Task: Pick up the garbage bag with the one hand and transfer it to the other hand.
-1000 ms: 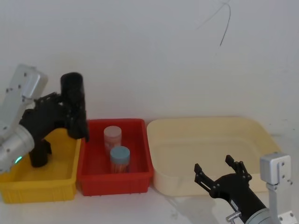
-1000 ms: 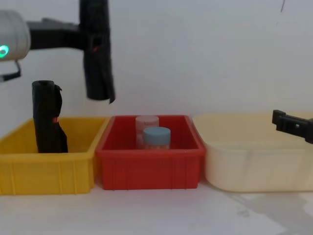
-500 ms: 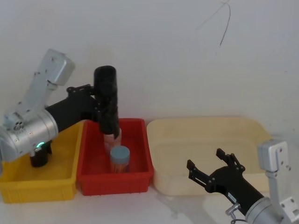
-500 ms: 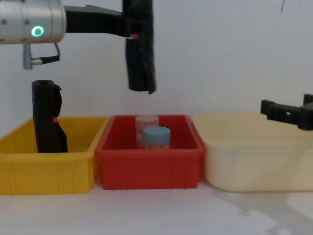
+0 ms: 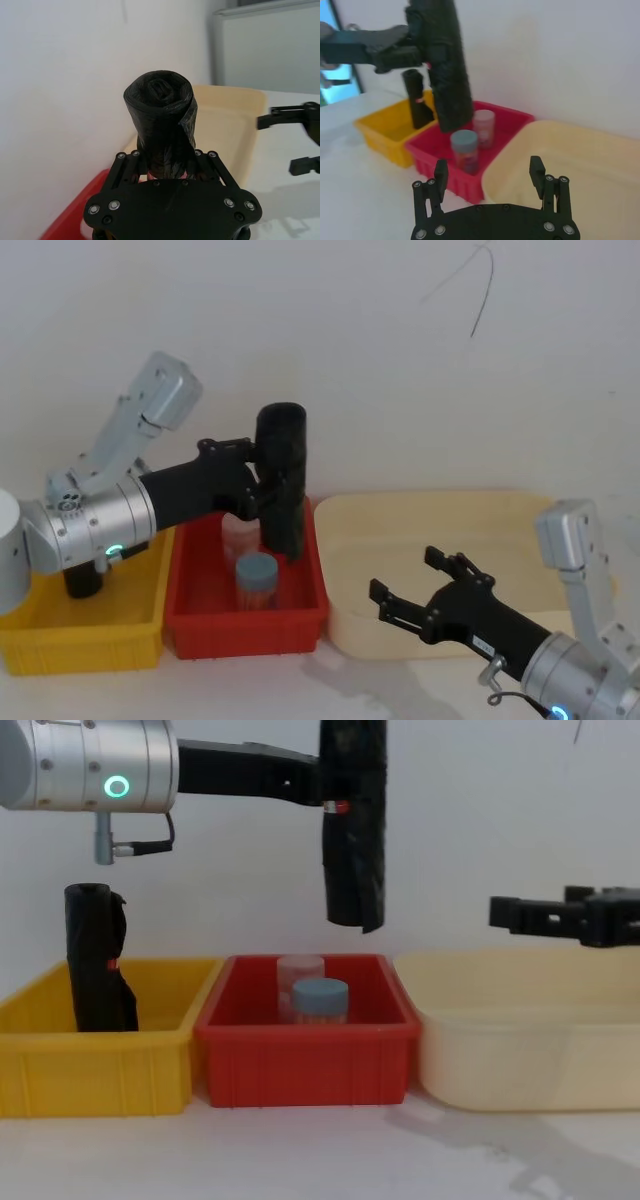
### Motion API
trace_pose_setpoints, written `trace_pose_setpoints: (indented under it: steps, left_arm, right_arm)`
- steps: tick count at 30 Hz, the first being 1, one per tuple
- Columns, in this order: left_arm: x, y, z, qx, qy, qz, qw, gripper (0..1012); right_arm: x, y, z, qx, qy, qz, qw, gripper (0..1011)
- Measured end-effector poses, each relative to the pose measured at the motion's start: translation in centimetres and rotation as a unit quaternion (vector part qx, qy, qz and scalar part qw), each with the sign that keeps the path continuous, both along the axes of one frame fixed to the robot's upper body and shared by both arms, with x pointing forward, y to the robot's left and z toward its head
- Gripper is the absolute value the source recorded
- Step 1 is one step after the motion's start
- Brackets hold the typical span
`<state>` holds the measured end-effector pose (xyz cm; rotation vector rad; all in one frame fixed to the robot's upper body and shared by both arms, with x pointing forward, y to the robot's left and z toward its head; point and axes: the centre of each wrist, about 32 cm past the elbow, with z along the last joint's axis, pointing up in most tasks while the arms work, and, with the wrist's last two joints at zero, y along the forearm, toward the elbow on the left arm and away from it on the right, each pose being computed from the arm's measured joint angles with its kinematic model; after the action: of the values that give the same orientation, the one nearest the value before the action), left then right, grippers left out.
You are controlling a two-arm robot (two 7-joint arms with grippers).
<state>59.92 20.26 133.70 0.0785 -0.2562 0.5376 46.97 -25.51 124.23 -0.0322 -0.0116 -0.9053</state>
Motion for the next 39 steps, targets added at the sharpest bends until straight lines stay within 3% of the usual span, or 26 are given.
trace_pose_setpoints:
  steps: [7, 15, 24, 39]
  left_arm:
    - [0.53, -0.13, 0.15, 0.007, 0.003, -0.056, 0.9984, 382]
    - [0.78, -0.06, 0.37, 0.012, 0.006, -0.097, 0.9952, 382]
    - [0.97, -0.16, 0.49, 0.016, 0.01, -0.125, 0.9919, 382]
    - [1.35, -0.69, 0.38, 0.015, 0.018, -0.153, 0.988, 382]
  right_arm:
    - [1.2, 0.1, 1.4, -0.003, 0.014, 0.045, 0.9989, 1001]
    - [2.4, 0.3, 2.0, -0.007, 0.029, 0.076, 0.9967, 1001]
    - [3.2, 0.5, 2.1, -0.008, 0.037, 0.093, 0.995, 1001]
    - [4.0, 1.4, 2.0, 0.003, 0.043, 0.111, 0.9928, 1002]
